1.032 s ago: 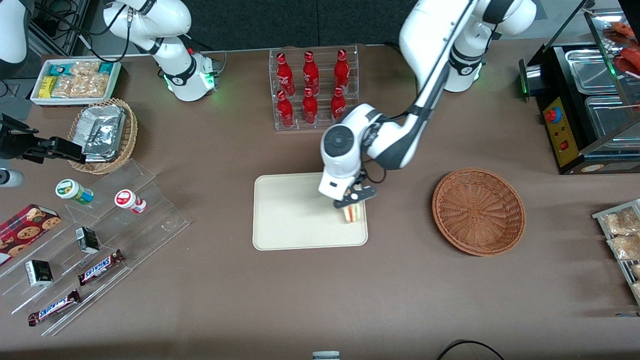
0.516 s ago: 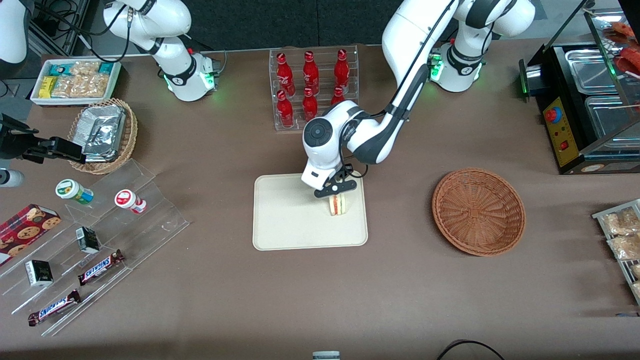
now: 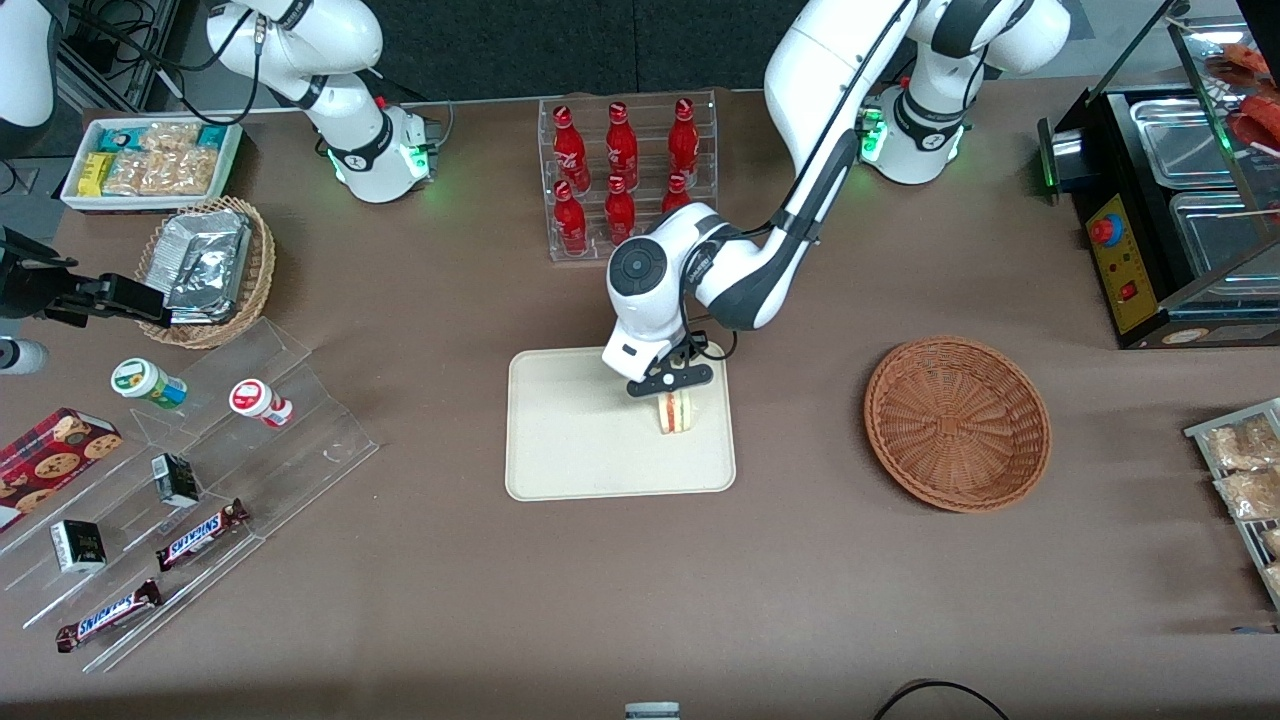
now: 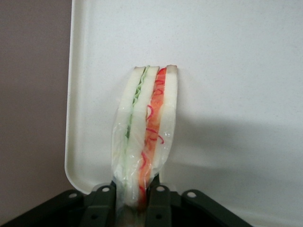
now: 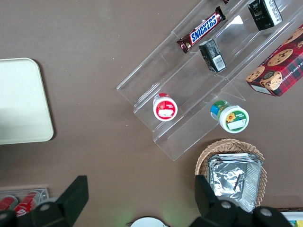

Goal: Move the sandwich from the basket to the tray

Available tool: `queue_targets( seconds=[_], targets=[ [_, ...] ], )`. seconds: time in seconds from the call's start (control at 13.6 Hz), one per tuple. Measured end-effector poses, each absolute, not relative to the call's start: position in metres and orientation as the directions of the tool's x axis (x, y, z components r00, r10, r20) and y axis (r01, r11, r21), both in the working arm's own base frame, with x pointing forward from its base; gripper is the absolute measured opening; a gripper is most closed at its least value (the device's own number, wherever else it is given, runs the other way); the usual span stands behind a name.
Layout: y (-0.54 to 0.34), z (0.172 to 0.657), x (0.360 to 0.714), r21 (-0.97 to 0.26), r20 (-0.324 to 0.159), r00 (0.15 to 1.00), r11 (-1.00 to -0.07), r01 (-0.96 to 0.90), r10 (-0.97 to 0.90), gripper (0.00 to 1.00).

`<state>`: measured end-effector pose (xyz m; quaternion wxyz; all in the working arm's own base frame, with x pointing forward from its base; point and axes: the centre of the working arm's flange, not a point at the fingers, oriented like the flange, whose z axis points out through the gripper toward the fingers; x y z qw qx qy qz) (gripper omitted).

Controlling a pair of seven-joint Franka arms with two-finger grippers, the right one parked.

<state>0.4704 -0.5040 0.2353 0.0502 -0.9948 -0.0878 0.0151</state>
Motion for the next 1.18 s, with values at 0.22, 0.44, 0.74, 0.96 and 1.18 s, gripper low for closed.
queue_targets(
  seconds=[0.22,0.44,0.74,0.96,1.18],
  targets=[
    [-0.505,0.264,0.485,-0.101,-0.012,0.981,-0.977,0.189,0.191,0.62],
    [-0.475,0.352,0.519,-0.139,-0.027,0.964,-0.955,0.26,0.266,0.93],
    [-0.401,0.47,0.546,-0.121,-0.017,0.928,-0.923,0.367,0.371,1.0],
    [-0.344,0.52,0.552,-0.138,-0.028,0.901,-0.895,0.425,0.432,1.0],
    [-0.263,0.565,0.564,-0.14,-0.059,0.908,-0.904,0.404,0.415,1.0]
  ],
)
